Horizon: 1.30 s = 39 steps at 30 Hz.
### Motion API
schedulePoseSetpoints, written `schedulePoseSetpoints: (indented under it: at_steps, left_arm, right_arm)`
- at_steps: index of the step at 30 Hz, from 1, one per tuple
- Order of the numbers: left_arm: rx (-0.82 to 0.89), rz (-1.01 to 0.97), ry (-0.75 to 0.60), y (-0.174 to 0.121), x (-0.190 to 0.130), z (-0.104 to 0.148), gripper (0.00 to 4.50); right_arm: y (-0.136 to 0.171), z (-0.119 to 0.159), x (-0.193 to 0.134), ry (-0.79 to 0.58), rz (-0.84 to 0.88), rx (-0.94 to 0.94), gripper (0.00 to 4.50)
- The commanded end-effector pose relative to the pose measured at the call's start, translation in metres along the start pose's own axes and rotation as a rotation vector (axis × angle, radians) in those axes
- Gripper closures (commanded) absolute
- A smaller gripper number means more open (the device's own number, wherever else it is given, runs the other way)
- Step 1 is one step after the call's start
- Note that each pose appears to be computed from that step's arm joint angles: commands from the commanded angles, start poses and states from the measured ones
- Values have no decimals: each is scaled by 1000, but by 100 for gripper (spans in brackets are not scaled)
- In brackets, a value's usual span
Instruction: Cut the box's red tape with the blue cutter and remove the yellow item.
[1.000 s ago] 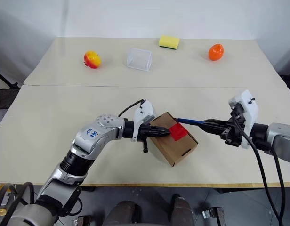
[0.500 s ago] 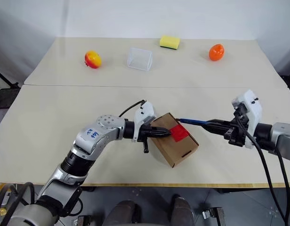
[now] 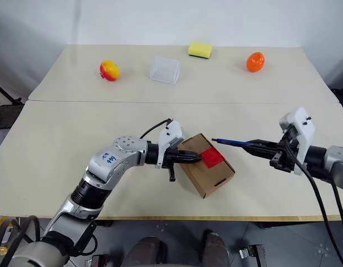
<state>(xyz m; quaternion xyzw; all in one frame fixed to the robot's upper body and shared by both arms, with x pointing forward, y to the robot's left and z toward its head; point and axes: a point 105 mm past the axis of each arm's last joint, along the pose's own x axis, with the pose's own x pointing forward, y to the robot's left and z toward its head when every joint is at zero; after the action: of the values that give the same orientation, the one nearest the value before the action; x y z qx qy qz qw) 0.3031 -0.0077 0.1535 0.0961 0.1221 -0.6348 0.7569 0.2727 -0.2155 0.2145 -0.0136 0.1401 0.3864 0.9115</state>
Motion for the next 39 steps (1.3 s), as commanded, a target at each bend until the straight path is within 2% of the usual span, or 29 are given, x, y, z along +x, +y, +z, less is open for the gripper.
schedulePoseSetpoints:
  at_steps: [1, 4, 14, 21, 39]
  left_arm:
    - [-27, -34, 27, -7, 4, -9, 450]
    - [-27, -34, 27, -7, 4, -9, 450]
    - [-27, -38, 33, -8, 4, -9, 450]
    - [-26, -40, 36, -7, 4, -9, 450]
    - [-25, -41, 37, -7, 4, -9, 450]
  right_arm:
    - [1, 5, -6, 9, -19, 23, 435]
    - [-1, -1, -7, 50, -36, 26, 435]
    - [5, 3, -1, 60, -43, 50, 435]
    - [4, 25, -4, -35, -38, 44, 435]
    - [20, -2, 1, 89, -1, 107, 435]
